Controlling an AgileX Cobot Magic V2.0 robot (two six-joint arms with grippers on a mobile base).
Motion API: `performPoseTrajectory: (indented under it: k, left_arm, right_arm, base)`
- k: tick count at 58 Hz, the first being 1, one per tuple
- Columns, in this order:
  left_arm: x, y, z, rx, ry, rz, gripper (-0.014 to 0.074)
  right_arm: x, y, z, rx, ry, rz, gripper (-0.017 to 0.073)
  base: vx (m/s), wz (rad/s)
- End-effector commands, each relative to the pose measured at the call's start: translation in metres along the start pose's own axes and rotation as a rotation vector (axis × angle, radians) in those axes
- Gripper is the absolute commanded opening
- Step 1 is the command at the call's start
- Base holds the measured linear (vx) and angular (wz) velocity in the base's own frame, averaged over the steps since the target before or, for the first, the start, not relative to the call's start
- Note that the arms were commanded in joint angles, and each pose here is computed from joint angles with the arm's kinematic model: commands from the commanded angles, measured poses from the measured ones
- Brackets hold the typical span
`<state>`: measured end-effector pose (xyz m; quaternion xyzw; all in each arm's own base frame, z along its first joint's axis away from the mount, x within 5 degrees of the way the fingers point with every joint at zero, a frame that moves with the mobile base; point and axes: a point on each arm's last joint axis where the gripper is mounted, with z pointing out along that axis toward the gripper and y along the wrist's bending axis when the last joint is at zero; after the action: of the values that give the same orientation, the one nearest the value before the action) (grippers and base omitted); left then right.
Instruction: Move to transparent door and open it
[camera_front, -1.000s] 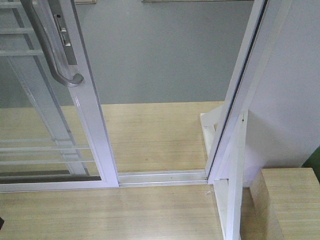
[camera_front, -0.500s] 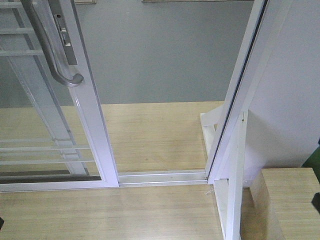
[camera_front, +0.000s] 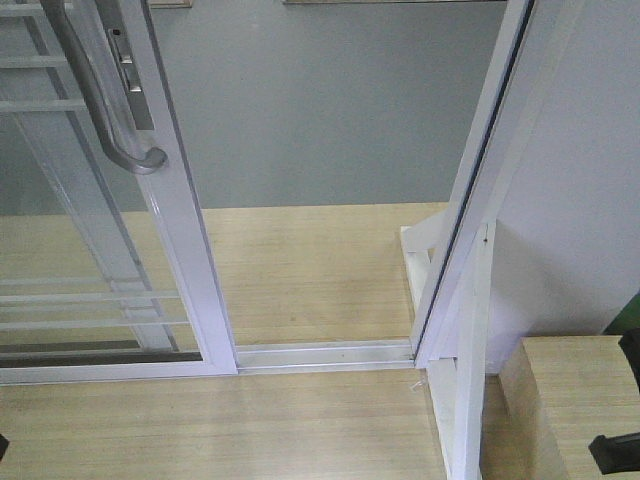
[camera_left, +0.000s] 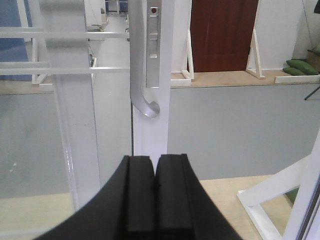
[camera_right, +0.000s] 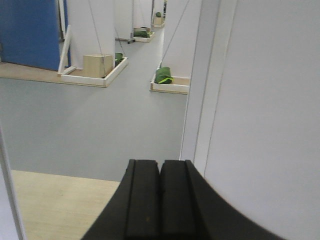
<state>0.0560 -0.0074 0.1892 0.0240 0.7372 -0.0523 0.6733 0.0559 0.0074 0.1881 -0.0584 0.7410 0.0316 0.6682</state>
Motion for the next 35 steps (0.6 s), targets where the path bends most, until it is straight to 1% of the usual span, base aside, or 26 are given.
performPoseTrajectory:
  k: [1, 6, 35]
  left_arm:
    - [-0.0044, 0.0012, -0.0005, -0.010, -0.089, -0.011, 0.0000]
    - [-0.0044, 0.0012, -0.0005, -0.010, -0.089, -0.011, 0.0000]
    - [-0.0044, 0.0012, -0.0005, -0.010, -0.089, -0.011, 0.0000]
  right_arm:
    - [-0.0058, -0.0029, -0.0012, 0.049, -0.085, 0.014, -0.0005]
    - [-0.0057, -0.0038, -0.0013, 0.066, -0.083, 0.015, -0.0005]
    - [-0.0057, -0.0038, -0.0013, 0.066, -0.083, 0.015, -0.0005]
  base:
    - [0.00, 0.00]
    - [0.00, 0.00]
    - [0.00, 0.00]
